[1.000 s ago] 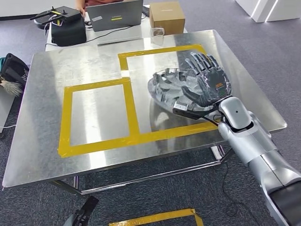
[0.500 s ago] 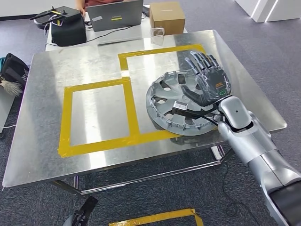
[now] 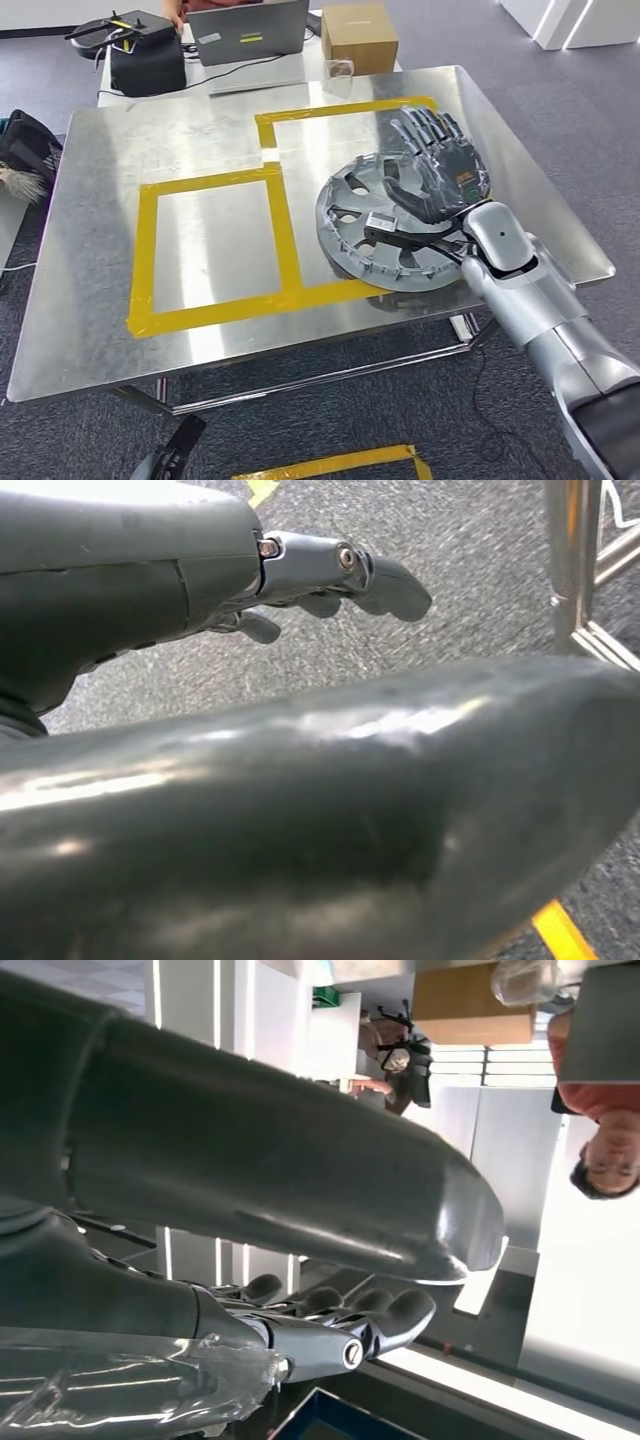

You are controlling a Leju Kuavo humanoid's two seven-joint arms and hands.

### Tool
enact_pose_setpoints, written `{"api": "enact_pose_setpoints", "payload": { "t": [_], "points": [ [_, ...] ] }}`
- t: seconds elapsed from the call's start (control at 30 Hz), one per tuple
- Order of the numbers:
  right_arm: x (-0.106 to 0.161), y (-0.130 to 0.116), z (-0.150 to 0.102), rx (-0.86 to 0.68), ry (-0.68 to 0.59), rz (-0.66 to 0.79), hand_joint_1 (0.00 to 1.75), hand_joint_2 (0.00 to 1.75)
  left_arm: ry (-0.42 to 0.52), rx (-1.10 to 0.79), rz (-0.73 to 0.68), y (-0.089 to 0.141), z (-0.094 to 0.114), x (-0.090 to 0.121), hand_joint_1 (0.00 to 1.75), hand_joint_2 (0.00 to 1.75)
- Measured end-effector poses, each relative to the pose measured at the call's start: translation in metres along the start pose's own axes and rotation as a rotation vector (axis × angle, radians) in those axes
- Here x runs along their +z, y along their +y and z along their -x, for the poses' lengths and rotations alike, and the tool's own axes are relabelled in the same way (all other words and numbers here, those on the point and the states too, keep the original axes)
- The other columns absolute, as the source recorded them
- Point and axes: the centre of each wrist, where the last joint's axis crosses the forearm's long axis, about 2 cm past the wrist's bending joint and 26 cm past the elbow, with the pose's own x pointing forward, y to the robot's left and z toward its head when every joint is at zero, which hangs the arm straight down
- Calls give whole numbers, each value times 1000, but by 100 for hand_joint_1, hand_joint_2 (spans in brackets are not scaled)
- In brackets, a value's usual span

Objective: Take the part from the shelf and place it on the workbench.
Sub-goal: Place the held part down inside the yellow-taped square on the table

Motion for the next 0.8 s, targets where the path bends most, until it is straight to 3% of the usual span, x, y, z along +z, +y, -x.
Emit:
{"api": "enact_pose_setpoints", "payload": {
  "t": [0.8],
  "points": [
    [-10, -5, -8, -12, -28, -1, 0, 0, 5, 12, -14, 2, -1, -1, 0, 0]
  ]
}}
